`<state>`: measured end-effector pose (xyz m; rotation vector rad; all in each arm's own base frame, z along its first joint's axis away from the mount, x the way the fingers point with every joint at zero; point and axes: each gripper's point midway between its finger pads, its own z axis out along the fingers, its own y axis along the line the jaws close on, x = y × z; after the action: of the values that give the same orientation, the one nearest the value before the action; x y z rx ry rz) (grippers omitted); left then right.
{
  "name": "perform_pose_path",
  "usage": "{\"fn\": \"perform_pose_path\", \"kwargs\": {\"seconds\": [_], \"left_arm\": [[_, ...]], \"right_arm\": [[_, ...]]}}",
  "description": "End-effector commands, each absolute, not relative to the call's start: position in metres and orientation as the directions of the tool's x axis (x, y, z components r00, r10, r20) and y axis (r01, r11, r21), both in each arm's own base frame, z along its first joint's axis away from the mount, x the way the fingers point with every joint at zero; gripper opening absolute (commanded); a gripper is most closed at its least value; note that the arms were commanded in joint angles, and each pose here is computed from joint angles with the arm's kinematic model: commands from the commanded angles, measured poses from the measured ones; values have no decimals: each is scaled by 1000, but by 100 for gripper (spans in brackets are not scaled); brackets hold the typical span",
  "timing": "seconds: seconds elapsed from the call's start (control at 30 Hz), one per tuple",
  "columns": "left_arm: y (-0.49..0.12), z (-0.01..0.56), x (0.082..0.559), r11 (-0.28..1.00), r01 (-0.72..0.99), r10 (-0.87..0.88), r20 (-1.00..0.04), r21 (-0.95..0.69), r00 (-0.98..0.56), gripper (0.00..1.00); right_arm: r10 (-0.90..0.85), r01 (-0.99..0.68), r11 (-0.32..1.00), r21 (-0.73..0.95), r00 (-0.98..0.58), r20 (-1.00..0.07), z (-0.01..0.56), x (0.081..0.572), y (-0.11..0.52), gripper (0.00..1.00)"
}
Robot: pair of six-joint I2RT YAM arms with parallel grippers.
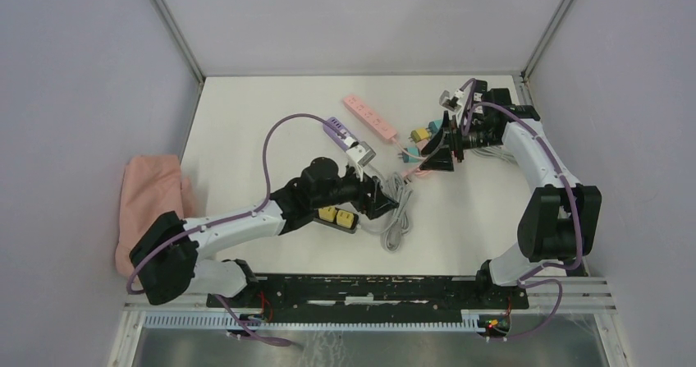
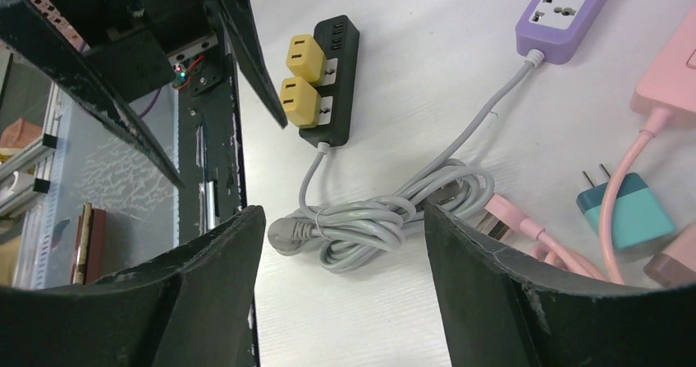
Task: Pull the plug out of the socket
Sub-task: Move the socket to the center of the board, then remove the plug from the socket.
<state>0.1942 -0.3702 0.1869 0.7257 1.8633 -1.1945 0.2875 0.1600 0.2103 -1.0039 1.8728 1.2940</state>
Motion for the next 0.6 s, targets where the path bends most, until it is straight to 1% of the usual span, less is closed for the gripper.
{"fn": "perform_pose_path", "kwargs": {"seconds": [0.0,0.07,0.23,0.33,0.4,0.5,0.57], "left_arm": [[-343,202,214,487,838,62,-947,-246,-314,85],[-332,207,217,511,838,66,-963,-191,-260,87],[-299,200,227,615,786,126,-976,-65,-180,100],[-278,196,232,657,754,169,-976,7,-138,99],[-261,195,239,691,722,163,-979,28,-118,99],[-239,199,247,724,689,95,-990,-4,-105,99],[-227,196,252,745,665,31,-993,-55,-116,99]], "right_arm": [[-205,-920,143,365,-388,-899,227,282,164,77],[-208,-932,123,342,-361,-909,227,278,165,77],[-205,-957,59,284,-290,-935,228,265,167,78],[-210,-966,25,257,-256,-944,228,259,170,79],[-221,-973,-7,231,-224,-949,226,254,173,80],[-266,-976,-49,211,-191,-945,221,248,179,81],[-312,-976,-79,201,-168,-935,216,244,185,81]]}}
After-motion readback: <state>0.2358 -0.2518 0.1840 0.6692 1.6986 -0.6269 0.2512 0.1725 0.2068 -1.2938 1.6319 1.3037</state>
